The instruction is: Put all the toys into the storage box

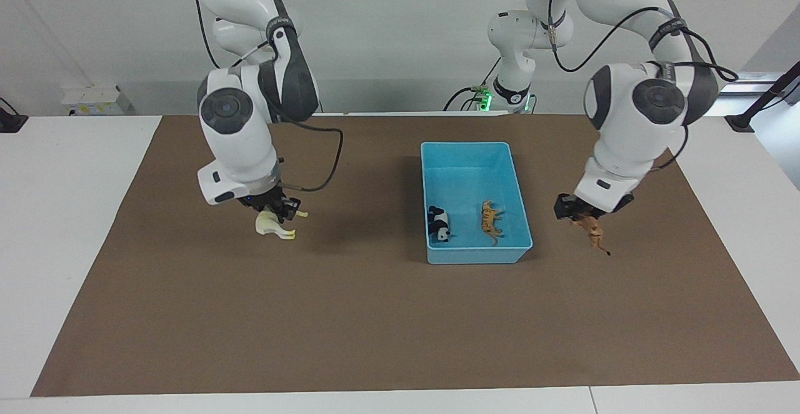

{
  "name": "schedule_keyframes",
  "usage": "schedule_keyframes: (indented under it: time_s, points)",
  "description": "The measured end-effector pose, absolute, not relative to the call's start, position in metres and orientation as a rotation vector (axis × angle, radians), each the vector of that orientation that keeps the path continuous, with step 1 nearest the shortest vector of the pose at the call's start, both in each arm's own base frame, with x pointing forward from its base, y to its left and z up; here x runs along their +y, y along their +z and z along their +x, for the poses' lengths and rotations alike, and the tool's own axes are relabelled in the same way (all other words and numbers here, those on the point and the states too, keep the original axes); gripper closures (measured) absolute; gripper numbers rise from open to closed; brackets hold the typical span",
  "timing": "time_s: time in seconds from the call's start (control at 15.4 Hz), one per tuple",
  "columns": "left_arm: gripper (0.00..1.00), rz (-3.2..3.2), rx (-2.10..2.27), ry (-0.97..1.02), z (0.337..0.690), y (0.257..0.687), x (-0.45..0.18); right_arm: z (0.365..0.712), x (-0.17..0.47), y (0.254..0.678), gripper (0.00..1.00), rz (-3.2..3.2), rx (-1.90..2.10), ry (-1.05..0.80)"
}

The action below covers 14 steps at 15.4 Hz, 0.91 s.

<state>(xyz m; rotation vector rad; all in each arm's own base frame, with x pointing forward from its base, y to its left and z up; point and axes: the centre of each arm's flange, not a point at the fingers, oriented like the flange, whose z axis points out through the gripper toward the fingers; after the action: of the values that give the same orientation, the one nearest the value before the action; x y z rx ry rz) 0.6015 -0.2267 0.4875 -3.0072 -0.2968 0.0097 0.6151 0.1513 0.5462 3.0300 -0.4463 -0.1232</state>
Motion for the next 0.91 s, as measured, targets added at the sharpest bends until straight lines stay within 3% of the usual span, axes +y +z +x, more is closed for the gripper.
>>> schedule_keyframes:
  time_s: [0.2, 0.33, 0.39, 0.65, 0.91]
  points:
    - [0.31, -2.979, -0.400, 0.026, 0.581, 0.475, -0.261, 0.608, 0.170, 0.565, 0.61, 3.045, -0.401, -0.094]
    - [0.07, -2.976, -0.403, 0.026, 0.583, 0.477, -0.250, 0.607, 0.173, 0.564, 0.61, 3.046, -0.392, -0.095]
    - [0.00, -2.980, -0.383, 0.022, 0.586, 0.481, -0.239, 0.606, 0.178, 0.564, 0.61, 3.047, -0.382, -0.096]
    - [0.00, -3.010, -0.232, -0.004, 0.607, 0.507, -0.156, 0.594, 0.222, 0.566, 0.61, 3.066, -0.392, -0.065]
    - [0.00, -3.028, -0.148, -0.065, 0.612, 0.548, -0.058, 0.553, 0.354, 0.575, 0.61, 3.180, -0.441, 0.098]
